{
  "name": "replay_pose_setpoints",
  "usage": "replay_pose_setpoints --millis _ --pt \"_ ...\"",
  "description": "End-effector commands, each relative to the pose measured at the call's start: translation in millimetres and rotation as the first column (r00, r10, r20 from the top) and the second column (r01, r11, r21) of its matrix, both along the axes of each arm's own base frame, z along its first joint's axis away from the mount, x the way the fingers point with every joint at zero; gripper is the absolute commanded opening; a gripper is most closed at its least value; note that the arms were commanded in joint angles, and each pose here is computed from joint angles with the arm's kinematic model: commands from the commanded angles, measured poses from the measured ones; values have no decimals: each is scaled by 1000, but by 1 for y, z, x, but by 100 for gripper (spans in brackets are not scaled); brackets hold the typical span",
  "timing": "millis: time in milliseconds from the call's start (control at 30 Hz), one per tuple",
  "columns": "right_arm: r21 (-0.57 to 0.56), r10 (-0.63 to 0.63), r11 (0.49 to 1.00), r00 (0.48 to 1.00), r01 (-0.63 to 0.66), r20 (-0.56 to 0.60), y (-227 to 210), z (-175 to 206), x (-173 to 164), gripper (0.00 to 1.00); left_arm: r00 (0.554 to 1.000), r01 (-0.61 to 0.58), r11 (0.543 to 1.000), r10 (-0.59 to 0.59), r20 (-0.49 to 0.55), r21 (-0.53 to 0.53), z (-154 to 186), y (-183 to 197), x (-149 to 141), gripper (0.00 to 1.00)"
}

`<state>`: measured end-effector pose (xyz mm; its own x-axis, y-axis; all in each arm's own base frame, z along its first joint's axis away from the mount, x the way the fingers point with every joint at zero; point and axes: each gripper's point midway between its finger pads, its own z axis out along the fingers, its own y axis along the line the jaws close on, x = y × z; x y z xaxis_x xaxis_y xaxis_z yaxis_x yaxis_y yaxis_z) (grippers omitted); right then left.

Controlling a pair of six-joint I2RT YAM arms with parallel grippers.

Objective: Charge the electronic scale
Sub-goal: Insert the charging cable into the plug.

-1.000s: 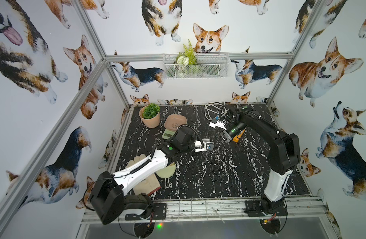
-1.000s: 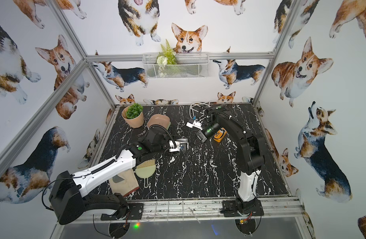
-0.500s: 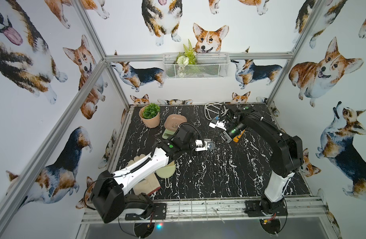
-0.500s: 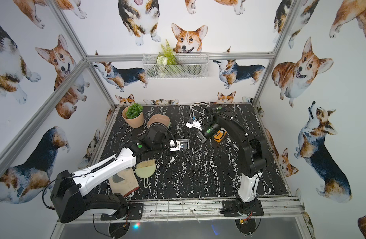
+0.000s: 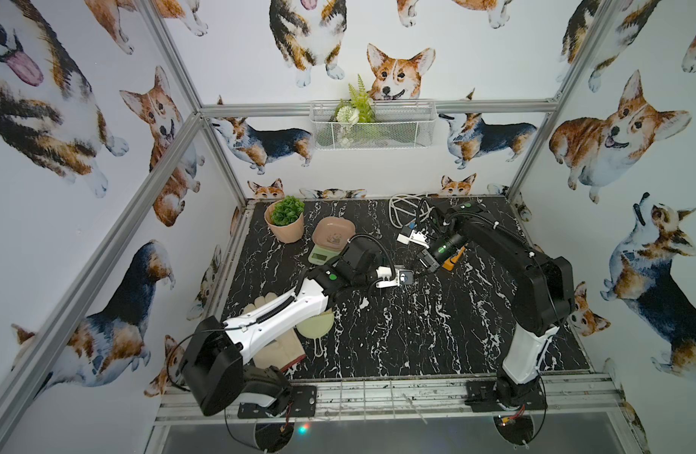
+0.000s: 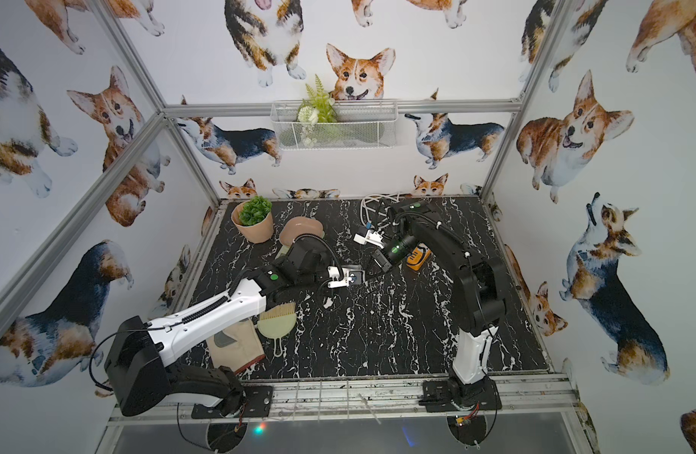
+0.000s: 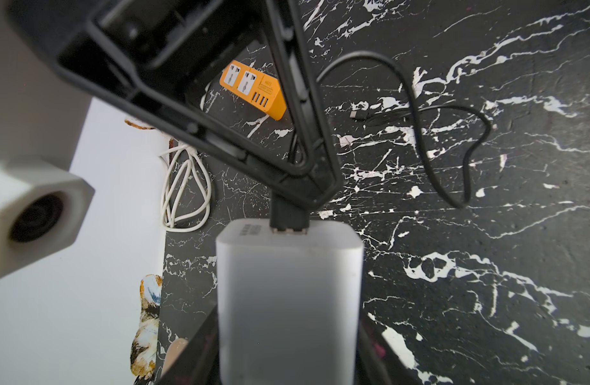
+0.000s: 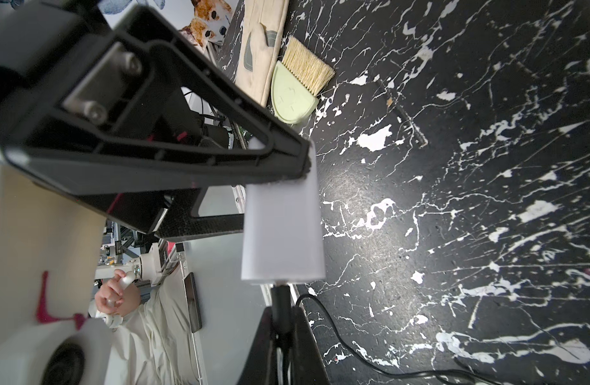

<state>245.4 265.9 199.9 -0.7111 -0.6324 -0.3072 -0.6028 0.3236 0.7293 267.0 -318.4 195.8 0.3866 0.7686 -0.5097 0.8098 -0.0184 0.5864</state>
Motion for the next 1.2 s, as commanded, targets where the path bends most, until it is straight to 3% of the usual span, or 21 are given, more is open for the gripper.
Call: replay_pose_setpoints --millis 0,367,500,867,1167 --pt "55 -2 998 997 -2 74 11 2 14 0 993 114 988 -111 36 -106 25 -26 -12 0" --pt "-4 -38 999 979 40 200 3 7 28 33 995 88 993 -85 44 -81 10 -18 -10 0" --pt "-8 -78 996 962 83 263 -1 11 35 49 997 73 994 -70 32 -81 4 -16 -10 0" --pt "77 -165 986 890 146 426 -11 37 40 52 1000 -4 996 3 -14 -94 -10 -11 0 0" --pt "221 -348 936 808 273 475 -37 61 50 49 985 -137 985 124 -116 -103 -21 -4 9 0"
